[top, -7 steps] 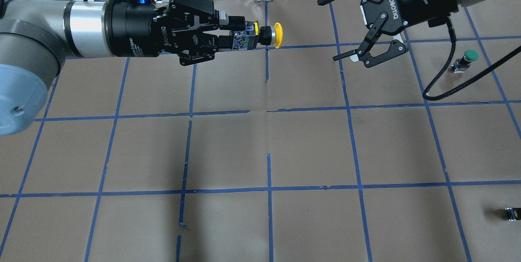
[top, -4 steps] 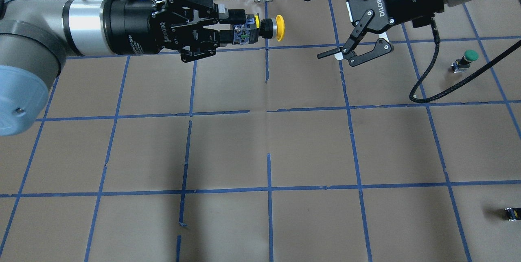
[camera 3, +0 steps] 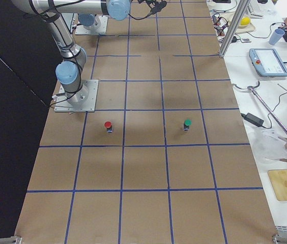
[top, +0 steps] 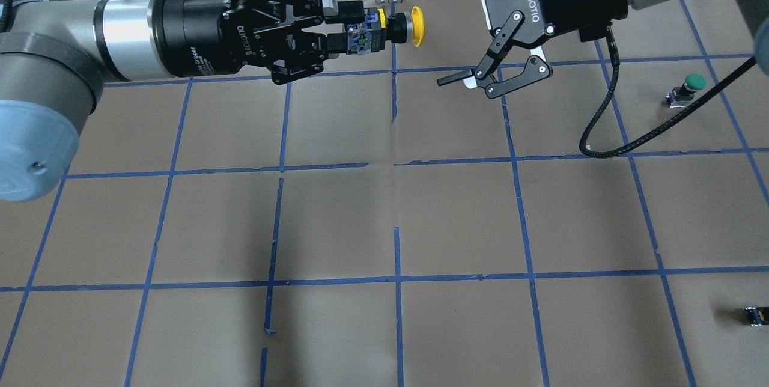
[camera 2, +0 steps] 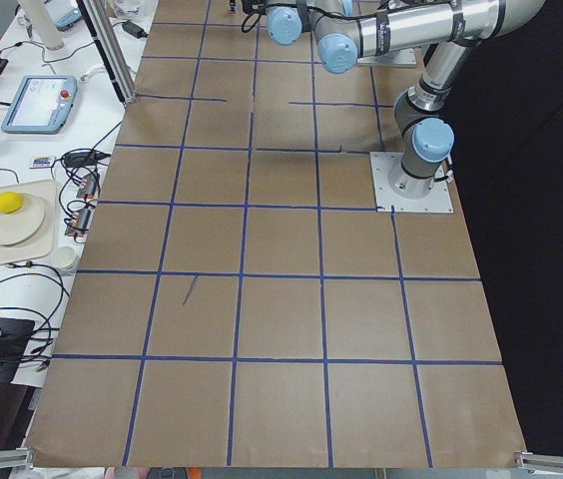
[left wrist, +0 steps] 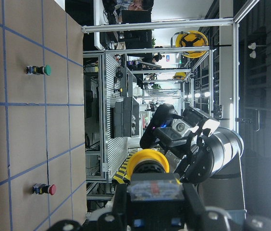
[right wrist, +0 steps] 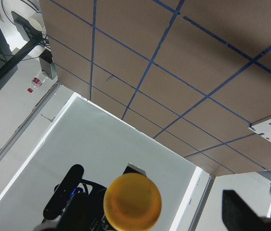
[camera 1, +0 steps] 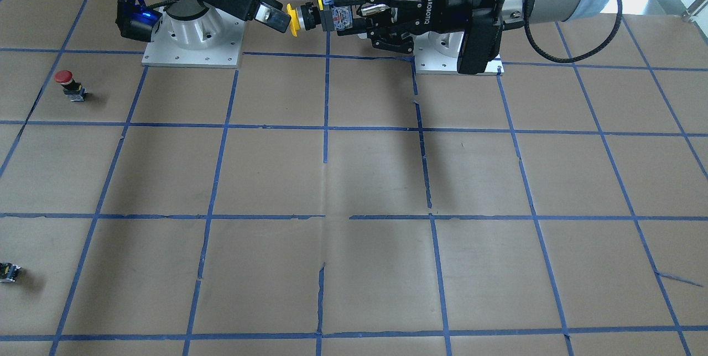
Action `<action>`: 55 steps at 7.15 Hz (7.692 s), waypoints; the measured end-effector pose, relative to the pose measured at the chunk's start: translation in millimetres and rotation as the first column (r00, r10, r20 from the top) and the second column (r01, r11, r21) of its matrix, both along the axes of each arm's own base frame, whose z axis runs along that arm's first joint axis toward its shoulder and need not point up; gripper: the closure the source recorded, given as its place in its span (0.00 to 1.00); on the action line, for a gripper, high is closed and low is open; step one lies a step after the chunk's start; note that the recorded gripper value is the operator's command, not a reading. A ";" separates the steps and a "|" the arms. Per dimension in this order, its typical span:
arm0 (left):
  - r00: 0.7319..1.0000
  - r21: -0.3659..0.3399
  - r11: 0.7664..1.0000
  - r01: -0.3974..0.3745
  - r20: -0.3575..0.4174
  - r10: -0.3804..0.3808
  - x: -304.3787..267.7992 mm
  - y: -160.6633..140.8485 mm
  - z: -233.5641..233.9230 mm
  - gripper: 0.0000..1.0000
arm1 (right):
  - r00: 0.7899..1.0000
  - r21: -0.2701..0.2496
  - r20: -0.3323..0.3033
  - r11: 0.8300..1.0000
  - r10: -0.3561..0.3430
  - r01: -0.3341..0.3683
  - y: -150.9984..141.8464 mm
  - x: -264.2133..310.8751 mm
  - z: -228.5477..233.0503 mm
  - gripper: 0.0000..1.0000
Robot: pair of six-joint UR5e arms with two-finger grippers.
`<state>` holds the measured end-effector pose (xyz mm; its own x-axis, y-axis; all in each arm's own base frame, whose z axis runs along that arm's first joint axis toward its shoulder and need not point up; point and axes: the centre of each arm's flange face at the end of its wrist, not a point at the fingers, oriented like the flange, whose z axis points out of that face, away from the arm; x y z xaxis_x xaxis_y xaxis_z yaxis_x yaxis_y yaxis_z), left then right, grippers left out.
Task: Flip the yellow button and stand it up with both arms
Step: 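Close the right gripper on the yellow cap held by the left gripper, then open the left gripper and pull back while the right gripper carries the button away, then lower the button cap-up with the right gripper onto the table near the green button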
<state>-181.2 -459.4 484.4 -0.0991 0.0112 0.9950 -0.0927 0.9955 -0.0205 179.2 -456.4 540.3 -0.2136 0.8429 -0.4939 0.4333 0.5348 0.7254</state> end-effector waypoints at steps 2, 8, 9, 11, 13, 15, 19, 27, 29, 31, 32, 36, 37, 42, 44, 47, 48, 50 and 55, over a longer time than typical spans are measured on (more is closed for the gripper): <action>1.000 -0.016 1.000 -0.001 0.000 0.001 0.8 -3.5 -2.9 0.98 | 0.999 0.008 0.033 1.000 -0.004 0.003 -1.8 1.7 -0.1 0.03; 1.000 -0.021 1.000 -0.002 -0.003 0.002 0.4 -0.7 -8.2 0.98 | 0.998 0.029 0.070 1.000 -0.007 0.005 -8.9 2.6 -7.1 0.16; 1.000 -0.022 1.000 -0.004 -0.010 0.003 0.5 -0.7 -8.2 0.98 | 0.997 0.031 0.071 0.999 -0.007 0.005 -9.4 2.6 -8.7 0.16; 1.000 -0.022 1.000 -0.008 -0.022 0.007 1.1 -1.5 -8.3 0.98 | 0.997 0.047 0.072 0.999 -0.008 0.005 -10.6 2.4 -16.5 0.17; 1.000 -0.021 1.000 -0.008 -0.024 0.008 1.1 -1.4 -8.6 0.98 | 0.997 0.053 0.075 0.999 -0.010 0.006 -10.6 2.5 -18.4 0.19; 1.000 -0.019 1.000 -0.009 -0.025 0.008 1.1 -0.4 -9.1 0.98 | 0.996 0.051 0.090 0.999 -0.011 0.007 -10.8 3.1 -16.9 0.46; 1.000 -0.017 1.000 -0.011 -0.027 0.011 1.9 1.7 -13.0 0.98 | 0.993 0.049 0.115 0.999 -0.013 0.007 -11.5 4.1 -15.5 0.87; 1.000 0.044 0.999 -0.012 -0.018 0.013 0.7 3.2 -6.3 0.00 | 0.995 0.023 0.090 0.999 -0.031 0.029 -17.0 -8.4 -11.8 0.93; 0.998 0.085 0.996 -0.008 0.069 0.002 2.3 3.6 -13.5 0.00 | 0.996 -0.043 -0.031 0.996 -0.082 0.080 -30.7 -52.9 -21.0 0.94; 0.981 0.118 0.993 -0.013 0.194 -0.010 7.2 3.5 -23.4 0.01 | 0.967 -0.139 -0.255 0.990 -0.026 -0.010 -32.3 -87.7 -42.9 0.95; 0.968 0.128 0.992 -0.021 0.251 -0.012 11.0 1.1 -25.8 0.01 | 0.927 -0.159 -0.375 0.984 0.020 -0.086 -30.6 -100.4 -52.7 0.94; 0.775 0.122 0.991 -0.052 0.631 -0.037 34.6 -8.7 -28.9 0.01 | 0.562 0.053 -0.800 0.958 0.209 -0.280 -33.3 -185.4 -120.7 0.94; 0.673 0.113 0.992 -0.062 0.739 -0.042 45.4 -9.3 -28.7 0.01 | 0.485 0.102 -0.850 0.967 0.207 -0.234 -36.7 -213.8 -142.5 0.94; 0.188 0.045 0.997 -0.062 0.982 -0.032 82.4 -30.1 8.2 0.00 | 0.101 0.153 -0.982 0.987 0.157 -0.052 -39.0 -285.1 -239.5 0.93; 0.083 0.065 0.998 0.006 0.994 -0.066 66.1 -39.3 8.6 0.00 | 0.020 0.138 -0.990 0.990 0.138 -0.027 -39.0 -292.8 -268.3 0.93; 0.050 0.065 0.994 0.083 0.996 -0.070 54.7 -44.8 15.5 0.00 | -0.069 0.084 -0.994 0.996 0.083 -0.010 -24.9 -310.6 -299.9 0.92; 0.053 0.078 0.993 0.084 0.995 -0.082 57.2 -45.9 18.4 0.00 | -0.091 0.063 -0.994 0.998 0.060 -0.029 -14.0 -316.3 -305.8 0.91; 0.059 0.114 0.990 0.080 0.991 -0.119 63.9 -50.9 18.1 0.00 | -0.111 0.036 -0.993 0.998 0.031 -0.049 -2.3 -318.3 -311.4 0.83; 0.062 0.123 0.988 0.090 0.990 -0.129 64.6 -65.9 31.3 0.00 | -0.096 0.039 -0.995 0.998 0.034 -0.048 2.3 -316.0 -322.0 0.71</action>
